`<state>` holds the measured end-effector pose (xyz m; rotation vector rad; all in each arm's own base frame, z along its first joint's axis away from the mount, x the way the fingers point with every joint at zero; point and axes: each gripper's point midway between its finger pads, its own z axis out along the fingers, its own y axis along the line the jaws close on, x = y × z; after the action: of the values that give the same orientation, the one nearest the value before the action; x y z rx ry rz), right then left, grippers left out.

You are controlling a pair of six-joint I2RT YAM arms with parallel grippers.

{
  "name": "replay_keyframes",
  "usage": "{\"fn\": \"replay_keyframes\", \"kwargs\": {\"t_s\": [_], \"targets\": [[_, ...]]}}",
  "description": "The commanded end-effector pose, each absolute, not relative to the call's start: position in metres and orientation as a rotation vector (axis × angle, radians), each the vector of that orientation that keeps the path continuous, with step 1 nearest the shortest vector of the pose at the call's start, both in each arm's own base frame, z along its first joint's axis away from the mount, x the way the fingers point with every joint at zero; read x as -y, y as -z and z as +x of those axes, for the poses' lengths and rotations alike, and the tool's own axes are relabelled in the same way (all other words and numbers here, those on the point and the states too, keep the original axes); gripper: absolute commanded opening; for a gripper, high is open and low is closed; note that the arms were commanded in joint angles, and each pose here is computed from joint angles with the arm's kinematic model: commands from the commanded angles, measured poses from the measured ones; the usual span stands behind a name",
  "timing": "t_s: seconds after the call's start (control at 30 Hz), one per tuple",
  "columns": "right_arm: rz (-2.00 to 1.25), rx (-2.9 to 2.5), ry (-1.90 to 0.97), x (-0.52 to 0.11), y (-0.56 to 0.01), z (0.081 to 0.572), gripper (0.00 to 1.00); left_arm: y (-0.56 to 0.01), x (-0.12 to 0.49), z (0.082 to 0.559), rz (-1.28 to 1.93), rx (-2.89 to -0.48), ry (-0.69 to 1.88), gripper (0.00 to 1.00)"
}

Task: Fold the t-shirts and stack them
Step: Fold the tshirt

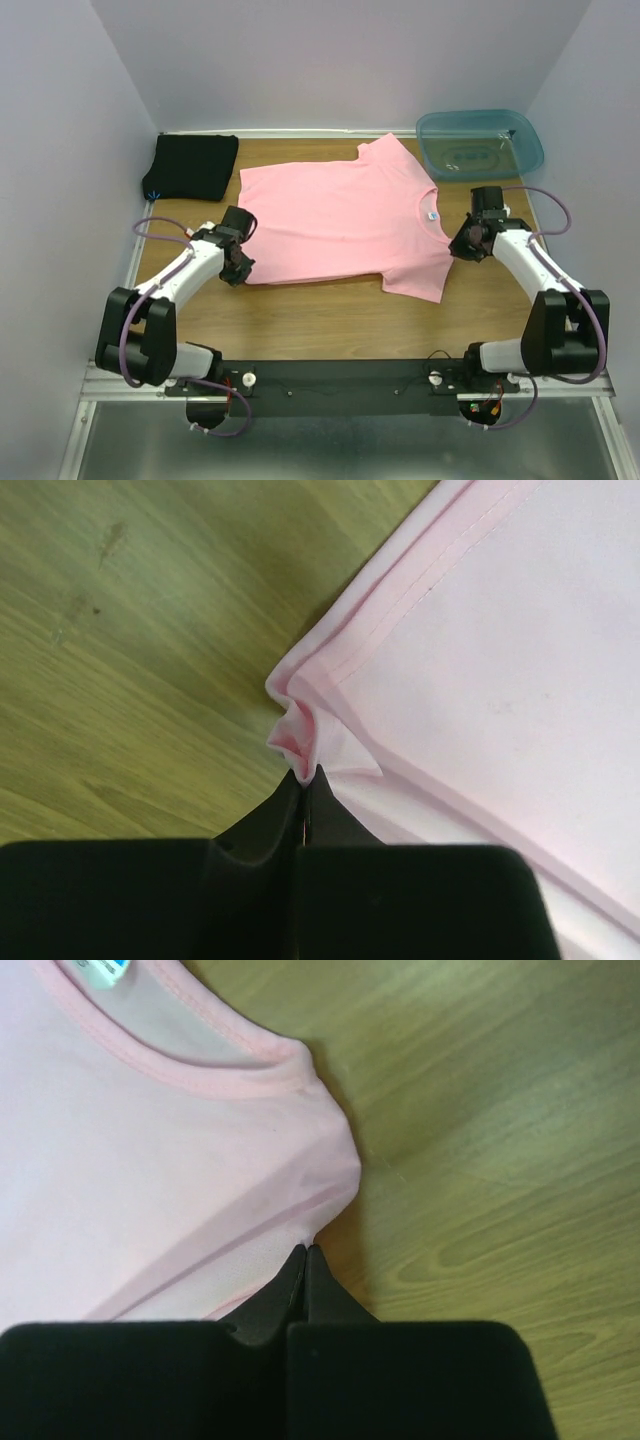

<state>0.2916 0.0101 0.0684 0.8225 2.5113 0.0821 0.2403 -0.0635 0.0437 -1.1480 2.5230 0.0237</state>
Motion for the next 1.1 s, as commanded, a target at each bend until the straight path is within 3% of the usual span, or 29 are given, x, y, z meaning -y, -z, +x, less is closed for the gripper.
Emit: {"fn": "replay_keyframes", "kwargs": {"t_s": [0.0,0.27,1.07], "targets": [[0.792,-2.551,-0.104,-0.013,-0.073,0.304,0.01,-0.045,0.054,0.254,-1.083,-2.528,-0.083,0.03],[0.757,-2.569,-0.147,-0.019,-0.078,0.343,0.01,-0.054,0.045,0.291,-1.011,-2.524,-0.112,0.03],[0.743,-2.614,-0.085,-0.013,-0.056,0.381,0.01,-0.047,0.033,0.34,-0.944,-2.506,-0.239,0.03]]}}
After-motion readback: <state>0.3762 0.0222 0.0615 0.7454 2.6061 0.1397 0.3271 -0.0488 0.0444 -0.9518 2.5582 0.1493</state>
